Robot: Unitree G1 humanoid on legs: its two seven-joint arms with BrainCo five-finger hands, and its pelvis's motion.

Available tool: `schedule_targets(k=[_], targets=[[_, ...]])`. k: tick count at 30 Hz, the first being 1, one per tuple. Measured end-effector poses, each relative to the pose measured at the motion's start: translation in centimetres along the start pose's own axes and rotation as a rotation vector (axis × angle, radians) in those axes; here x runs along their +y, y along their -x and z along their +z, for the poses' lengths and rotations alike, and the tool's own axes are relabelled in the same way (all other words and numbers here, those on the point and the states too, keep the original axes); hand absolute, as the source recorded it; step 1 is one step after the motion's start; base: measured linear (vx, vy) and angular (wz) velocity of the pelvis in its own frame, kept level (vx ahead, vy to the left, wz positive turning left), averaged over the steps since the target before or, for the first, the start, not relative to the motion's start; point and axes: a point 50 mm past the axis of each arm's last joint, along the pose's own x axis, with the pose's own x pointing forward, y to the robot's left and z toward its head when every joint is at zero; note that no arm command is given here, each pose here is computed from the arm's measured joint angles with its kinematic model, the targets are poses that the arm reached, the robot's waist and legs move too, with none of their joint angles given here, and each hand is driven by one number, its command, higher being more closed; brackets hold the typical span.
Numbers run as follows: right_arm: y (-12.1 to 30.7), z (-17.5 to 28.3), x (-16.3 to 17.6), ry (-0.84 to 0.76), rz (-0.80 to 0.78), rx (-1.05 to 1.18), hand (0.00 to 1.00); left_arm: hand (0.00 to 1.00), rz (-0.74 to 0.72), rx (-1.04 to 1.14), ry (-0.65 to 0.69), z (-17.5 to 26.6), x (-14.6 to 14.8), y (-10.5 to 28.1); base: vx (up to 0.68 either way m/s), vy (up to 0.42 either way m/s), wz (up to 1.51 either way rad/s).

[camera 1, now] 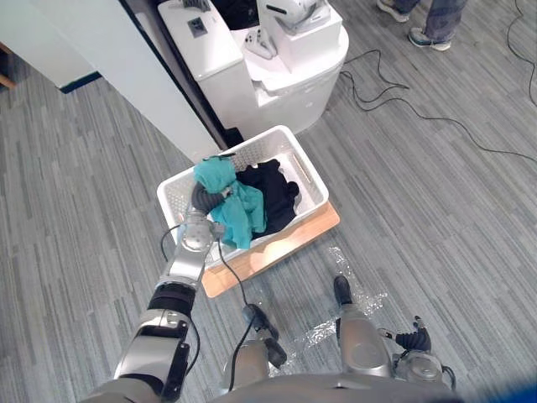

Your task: Tidy the bed and pick cloth on bed and put in laundry

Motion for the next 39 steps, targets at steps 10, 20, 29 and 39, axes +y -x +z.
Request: schedule_targets(k=[10,20,29,39], targets=[[0.1,-0.5,0.0,-0.008,0.016,0.019,0.00,0.00,0.004,-0.005,0.037,-0.2,0.5,0.6,0.04,-0.008,0.07],[0.1,-2.2,-0.4,0.006,0.036,0.095,0.00,0.00,-0.067,0.115,0.107,-5.2,1.0,5.3,0.00,-0.023,0.18],[0.4,-3.8,-0.4,-0.003,0.042,0.179,0.00,0.00,0.059,0.324,0.300,-10.5,2.6,9.8,0.01,-0.007,0.27],[0.7,-4.8,0.0,-0.022,0.053,0.238,0.00,0.00,0.211,0.990,0.575,-20.8,-1.9,22.3,0.06,-0.004,0.11]])
